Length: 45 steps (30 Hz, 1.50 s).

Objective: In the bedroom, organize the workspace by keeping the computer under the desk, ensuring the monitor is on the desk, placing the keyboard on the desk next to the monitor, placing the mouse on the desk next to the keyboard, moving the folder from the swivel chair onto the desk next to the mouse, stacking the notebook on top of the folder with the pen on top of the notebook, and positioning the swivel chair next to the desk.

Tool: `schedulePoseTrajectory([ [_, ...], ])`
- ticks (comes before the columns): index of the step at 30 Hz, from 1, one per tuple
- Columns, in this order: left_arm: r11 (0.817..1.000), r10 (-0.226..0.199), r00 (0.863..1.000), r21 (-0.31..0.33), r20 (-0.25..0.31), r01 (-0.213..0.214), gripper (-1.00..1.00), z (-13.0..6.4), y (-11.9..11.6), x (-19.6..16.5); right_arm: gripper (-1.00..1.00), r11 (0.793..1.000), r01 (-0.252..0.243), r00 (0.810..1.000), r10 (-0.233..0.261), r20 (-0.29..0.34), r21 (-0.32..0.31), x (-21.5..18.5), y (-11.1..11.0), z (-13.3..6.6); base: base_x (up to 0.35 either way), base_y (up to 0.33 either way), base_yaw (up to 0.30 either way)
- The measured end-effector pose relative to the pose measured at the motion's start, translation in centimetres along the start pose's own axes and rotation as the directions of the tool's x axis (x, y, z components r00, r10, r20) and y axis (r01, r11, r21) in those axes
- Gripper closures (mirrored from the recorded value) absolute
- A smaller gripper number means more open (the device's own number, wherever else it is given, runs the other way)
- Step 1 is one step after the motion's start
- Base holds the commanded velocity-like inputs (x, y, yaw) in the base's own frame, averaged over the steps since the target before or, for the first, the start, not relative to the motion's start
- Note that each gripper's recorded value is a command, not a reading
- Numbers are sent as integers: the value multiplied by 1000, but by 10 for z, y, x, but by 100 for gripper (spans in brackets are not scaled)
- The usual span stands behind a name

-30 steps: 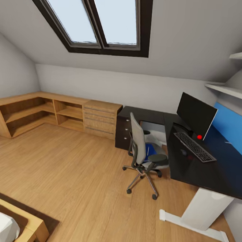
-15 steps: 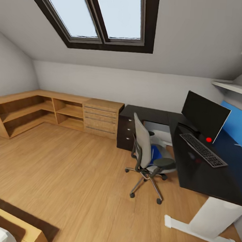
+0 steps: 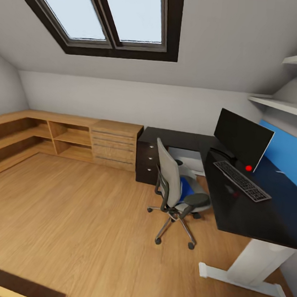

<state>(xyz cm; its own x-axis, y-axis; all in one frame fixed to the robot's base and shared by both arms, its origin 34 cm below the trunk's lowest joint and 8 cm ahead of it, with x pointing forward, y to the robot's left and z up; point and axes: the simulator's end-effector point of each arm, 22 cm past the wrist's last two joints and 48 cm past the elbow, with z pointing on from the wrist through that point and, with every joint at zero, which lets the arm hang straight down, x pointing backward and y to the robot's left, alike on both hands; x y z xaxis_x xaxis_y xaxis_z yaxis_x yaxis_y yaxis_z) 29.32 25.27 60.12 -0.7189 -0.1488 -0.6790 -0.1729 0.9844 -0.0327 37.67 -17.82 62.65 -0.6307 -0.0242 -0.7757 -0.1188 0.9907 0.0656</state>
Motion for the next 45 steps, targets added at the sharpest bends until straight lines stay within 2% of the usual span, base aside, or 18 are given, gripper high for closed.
schedulePoseTrajectory([
  [10,1000,-12,1000,-16,5,12,-100,0,3,-1,-100,1000,1,1000,-1,0,-1,0,0,0,2,2,-272],
  [14,996,-57,998,-62,8,57,-100,0,14,-1,-100,1000,1,1000,-1,0,-1,0,0,0,0,0,-275],
  [17,985,-119,993,-122,13,119,-100,-1,27,0,-100,1000,1,1000,-1,-1,-1,0,0,0,0,0,-276],
  [20,976,-152,988,-153,17,152,-100,-2,35,1,-100,1000,1,1000,-1,-1,-1,0,0,0,0,0,-276],
  [27,968,-174,985,-178,17,174,-100,3,40,5,-100,1000,1,1000,-1,-1,-1,4,0,5,0,0,-270],
  [35,950,-181,983,-253,20,180,-100,9,57,13,-100,1000,1,1000,-1,-1,-1,12,-1,12,0,0,-66],
  [37,949,-184,983,-259,0,178,-100,11,58,19,-100,1000,1,1000,-1,-1,-2,14,-1,14,0,0,-6],
  [39,950,-197,979,-259,-51,177,-100,18,56,26,-100,1000,1,1000,-1,-2,-3,16,-1,16,0,0,-3],
  [40,951,-205,973,-258,-103,173,-100,22,56,34,-100,1000,2,1000,-2,-2,-3,17,-1,17,0,0,-1],
  [41,953,-213,959,-255,-187,162,-100,27,59,45,-100,1000,1,1000,-1,-2,-2,18,-1,18,0,0,0],
  [42,955,-216,948,-252,-233,155,-100,30,59,50,-100,1000,1,1000,-1,-2,-2,19,-2,18,0,0,0],
  [45,958,-218,937,-246,-275,150,-100,34,59,56,-100,1000,0,1000,0,-3,-1,22,-3,21,0,0,0],
])
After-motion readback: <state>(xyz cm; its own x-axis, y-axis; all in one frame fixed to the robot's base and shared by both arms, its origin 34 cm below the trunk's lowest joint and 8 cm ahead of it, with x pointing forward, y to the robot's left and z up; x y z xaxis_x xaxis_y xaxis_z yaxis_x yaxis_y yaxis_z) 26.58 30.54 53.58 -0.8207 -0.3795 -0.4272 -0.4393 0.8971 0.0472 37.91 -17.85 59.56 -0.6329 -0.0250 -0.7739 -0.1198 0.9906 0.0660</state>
